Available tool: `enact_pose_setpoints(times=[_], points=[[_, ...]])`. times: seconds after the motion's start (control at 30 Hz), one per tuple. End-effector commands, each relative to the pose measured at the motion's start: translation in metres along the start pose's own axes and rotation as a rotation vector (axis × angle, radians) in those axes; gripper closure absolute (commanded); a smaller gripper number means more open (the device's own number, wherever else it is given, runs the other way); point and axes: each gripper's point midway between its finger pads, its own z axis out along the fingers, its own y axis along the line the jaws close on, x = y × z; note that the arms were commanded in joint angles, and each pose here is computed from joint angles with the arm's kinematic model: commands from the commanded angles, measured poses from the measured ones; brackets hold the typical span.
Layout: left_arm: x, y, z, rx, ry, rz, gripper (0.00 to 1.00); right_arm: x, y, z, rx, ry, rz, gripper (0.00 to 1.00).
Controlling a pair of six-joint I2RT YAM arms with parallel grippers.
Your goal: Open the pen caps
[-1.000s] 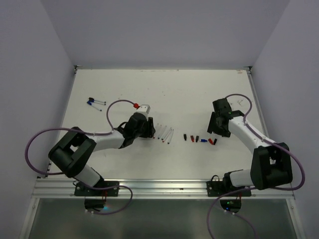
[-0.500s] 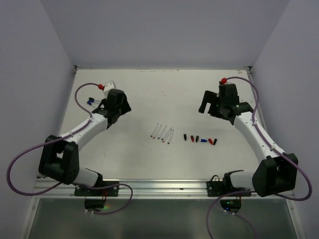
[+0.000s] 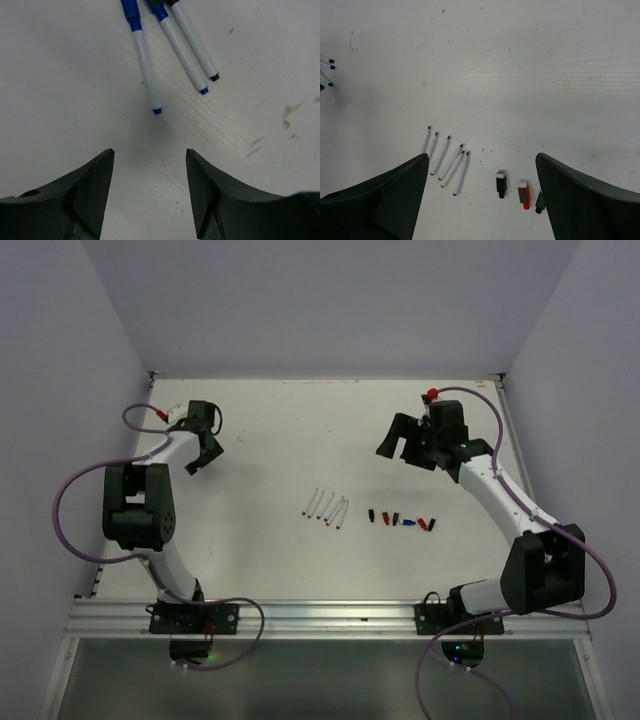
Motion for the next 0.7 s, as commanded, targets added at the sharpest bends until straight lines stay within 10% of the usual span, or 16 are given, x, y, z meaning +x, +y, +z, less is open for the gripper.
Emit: enact_pose_setpoints(times=[0.0,0.67], points=[[-0.013,0.019,0.019,-0.101,0.002,-0.055,0.39,-0.014,0.026,-0.019,-0.07,-0.09,-0.055,0.09],[-0.03,0.001,0.056,-0.005,0.025,-0.089,0.43,-0.02,0.032,-0.037,-0.082,-0.149,-0.108,0.08]])
